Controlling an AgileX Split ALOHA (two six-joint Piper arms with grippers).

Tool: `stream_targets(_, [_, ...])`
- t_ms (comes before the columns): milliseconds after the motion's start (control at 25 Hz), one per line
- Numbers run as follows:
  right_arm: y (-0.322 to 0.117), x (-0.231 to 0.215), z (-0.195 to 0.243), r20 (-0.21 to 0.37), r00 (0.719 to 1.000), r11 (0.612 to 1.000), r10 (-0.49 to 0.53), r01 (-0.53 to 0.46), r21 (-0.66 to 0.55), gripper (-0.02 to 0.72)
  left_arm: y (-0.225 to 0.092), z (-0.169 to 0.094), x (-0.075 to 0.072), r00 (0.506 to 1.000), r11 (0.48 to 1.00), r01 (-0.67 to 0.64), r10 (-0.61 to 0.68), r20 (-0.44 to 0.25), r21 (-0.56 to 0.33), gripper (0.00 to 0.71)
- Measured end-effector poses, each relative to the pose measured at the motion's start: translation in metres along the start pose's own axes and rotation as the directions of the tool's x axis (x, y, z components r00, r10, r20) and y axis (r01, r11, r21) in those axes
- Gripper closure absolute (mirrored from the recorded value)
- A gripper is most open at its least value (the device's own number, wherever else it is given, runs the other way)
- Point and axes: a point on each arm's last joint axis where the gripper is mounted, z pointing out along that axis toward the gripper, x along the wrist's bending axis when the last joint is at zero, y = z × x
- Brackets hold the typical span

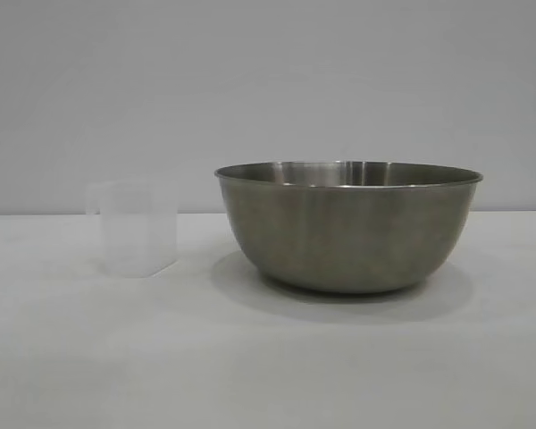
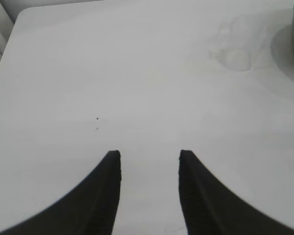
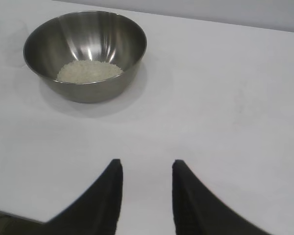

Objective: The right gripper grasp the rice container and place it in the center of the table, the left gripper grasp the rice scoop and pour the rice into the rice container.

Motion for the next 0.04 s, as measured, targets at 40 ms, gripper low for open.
stream_targets(40, [0.0, 0.0, 0.0, 0.0, 1.0, 1.0, 0.0, 0.0, 0.0, 0.47, 0.0, 0.0, 0.0, 1.0, 1.0, 0.0, 0.0, 0.0, 0.0, 0.472])
